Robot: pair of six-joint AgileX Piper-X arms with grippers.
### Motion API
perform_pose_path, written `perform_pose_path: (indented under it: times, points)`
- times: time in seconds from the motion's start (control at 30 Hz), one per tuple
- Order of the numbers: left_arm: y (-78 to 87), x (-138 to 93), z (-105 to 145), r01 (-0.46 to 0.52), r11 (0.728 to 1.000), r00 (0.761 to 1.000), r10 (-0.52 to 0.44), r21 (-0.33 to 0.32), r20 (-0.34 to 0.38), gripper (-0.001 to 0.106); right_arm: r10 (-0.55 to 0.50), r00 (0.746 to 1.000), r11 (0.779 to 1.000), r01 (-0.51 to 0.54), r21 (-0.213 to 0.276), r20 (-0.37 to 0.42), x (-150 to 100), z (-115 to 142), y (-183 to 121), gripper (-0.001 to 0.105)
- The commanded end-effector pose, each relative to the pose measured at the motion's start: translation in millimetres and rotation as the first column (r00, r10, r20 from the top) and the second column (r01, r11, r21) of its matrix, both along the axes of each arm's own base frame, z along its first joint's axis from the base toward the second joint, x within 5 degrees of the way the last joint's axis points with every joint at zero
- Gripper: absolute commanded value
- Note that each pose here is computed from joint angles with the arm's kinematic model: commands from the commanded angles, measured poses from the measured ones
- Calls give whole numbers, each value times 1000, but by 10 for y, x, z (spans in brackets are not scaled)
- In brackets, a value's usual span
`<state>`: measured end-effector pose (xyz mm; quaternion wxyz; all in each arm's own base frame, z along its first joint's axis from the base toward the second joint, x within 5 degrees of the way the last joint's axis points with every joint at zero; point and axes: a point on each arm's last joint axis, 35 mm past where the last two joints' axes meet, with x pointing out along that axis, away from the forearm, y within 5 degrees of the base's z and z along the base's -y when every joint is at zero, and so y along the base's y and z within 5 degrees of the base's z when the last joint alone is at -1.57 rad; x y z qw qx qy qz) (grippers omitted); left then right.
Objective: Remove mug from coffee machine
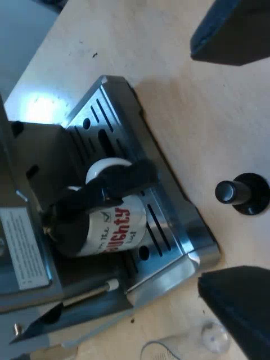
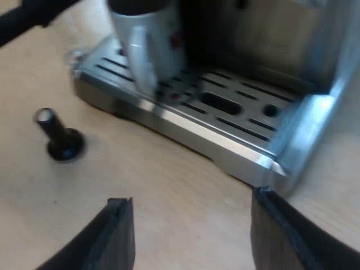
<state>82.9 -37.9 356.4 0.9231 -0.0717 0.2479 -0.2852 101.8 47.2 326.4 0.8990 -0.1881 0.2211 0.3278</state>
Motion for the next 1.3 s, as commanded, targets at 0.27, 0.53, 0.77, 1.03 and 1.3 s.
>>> perform_pose_path:
  times: [0.27, 0.53, 0.77, 1.03, 1.3]
  points:
    - [-25, 16, 27, 28, 1000, 1000, -28, 0, 13, 87, 148, 988, 989, -147, -24, 53, 192, 11, 466, 49]
    - [-25, 16, 27, 28, 1000, 1000, -28, 0, 13, 87, 109, 994, 994, -108, -26, 11, 402, -170, 903, 70]
    - [-25, 16, 27, 28, 1000, 1000, -28, 0, 13, 87, 51, 997, 998, -50, 31, -54, 648, -374, 1150, 67]
    - [-25, 15, 25, 28, 1000, 1000, -28, 0, 11, 87, 18, 998, 998, -15, 56, -55, 898, -608, 1387, 67]
    - [-25, 15, 25, 28, 1000, 1000, -28, 0, 11, 87, -12, 1000, 999, 13, 45, -24, 1047, -865, 1630, 67]
